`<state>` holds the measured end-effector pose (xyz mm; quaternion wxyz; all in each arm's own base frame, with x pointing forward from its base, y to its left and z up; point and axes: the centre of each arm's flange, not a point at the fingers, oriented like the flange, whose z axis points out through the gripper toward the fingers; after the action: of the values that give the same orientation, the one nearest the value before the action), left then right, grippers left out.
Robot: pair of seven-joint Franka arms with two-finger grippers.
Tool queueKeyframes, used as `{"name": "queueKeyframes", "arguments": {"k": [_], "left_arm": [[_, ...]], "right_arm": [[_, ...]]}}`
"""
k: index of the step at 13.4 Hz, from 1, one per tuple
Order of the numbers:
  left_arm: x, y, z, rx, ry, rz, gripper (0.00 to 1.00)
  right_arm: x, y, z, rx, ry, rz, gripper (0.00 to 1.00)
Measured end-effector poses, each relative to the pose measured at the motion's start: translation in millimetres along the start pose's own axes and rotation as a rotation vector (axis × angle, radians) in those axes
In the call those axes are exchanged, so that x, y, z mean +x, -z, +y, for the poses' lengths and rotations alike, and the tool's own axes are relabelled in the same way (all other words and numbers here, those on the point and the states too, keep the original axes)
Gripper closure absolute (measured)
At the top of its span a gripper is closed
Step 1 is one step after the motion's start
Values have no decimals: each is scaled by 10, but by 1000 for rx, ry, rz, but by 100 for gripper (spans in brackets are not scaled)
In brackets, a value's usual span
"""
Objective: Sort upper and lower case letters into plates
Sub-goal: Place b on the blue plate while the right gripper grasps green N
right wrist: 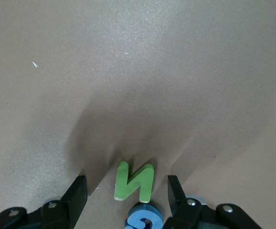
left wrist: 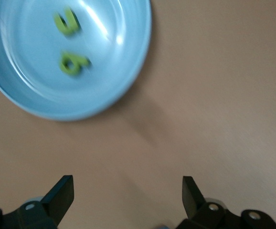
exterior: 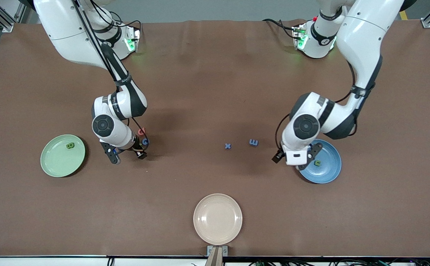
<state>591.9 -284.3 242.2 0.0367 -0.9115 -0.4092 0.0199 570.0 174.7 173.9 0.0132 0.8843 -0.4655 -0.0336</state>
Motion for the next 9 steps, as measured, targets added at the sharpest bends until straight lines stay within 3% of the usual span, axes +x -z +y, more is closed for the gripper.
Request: {"name": "queueKeyframes", "arguments": {"k": [5,9], "left_arm": [[-648,-415,238,-79,162,-39,1],[-908,-581,232,-60,248,-52,4]], "right_arm": [[-4,15,-14,0,1,-1,37],[-4,34,-32,2,1,0,51]]}}
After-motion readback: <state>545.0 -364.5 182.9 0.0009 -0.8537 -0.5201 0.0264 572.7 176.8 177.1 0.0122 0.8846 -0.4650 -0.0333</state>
